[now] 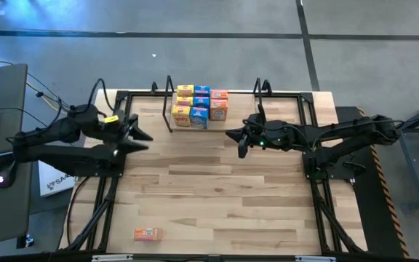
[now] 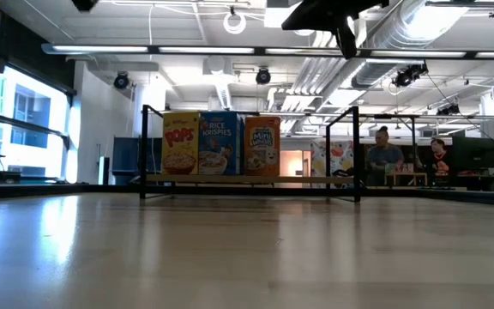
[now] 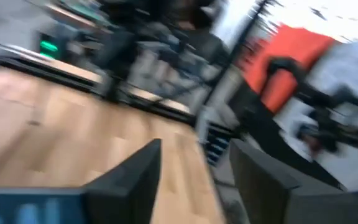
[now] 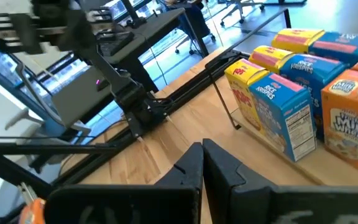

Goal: Stack cereal on shelf
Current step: Put the orange cereal box on the shelf aligned with the other orange cereal boxes

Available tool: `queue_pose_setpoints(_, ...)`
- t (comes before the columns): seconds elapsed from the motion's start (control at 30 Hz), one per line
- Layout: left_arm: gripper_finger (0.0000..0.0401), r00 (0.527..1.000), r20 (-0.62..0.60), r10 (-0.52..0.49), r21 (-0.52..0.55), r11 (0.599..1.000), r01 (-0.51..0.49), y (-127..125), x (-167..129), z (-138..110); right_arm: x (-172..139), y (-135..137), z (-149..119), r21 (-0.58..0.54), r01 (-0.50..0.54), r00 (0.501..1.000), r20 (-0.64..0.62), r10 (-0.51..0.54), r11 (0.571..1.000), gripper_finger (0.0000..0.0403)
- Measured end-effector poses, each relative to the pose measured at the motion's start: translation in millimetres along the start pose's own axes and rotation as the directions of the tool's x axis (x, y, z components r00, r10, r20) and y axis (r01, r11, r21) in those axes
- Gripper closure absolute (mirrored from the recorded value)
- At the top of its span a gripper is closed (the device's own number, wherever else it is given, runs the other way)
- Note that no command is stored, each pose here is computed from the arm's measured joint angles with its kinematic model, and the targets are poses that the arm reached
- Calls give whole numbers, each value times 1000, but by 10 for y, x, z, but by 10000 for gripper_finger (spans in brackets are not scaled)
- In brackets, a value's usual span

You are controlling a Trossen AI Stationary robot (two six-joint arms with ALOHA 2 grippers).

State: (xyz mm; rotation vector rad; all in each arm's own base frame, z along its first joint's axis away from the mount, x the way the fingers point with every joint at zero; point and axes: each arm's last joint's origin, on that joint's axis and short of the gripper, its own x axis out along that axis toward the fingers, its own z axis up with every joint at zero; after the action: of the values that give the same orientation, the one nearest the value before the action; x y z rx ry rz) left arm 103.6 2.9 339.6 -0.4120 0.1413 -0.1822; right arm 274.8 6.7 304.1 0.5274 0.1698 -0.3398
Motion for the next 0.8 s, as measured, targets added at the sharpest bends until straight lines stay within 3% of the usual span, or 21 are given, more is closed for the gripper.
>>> queue_pose_setpoints(0.2, 163, 973, -47, -228, 58, 971, 230, -293, 2, 310, 0, 0, 0, 49, 0, 1000, 0, 0, 999, 402)
queue_pose_setpoints(0.37, 156, 941, -29, -337, 70, 938, 338, -504, -42, 524, 0, 0, 0, 96, 0, 1000, 0, 0, 995, 402)
queue_pose_setpoints(0.5, 157, 908, -68, -414, -12, 910, 414, -660, -25, 616, 0, 0, 0, 90, 1, 1000, 0, -1, 996, 402)
queue_pose_setpoints(0.63, 157, 882, -159, -444, -140, 894, 425, -812, 73, 583, 0, -10, -14, 79, 13, 1000, -12, -12, 997, 402)
queue_pose_setpoints(0.8, 158, 847, -324, -421, -243, 902, 355, -1085, 285, 316, -1, -30, -42, 23, 32, 999, -41, -31, 999, 402)
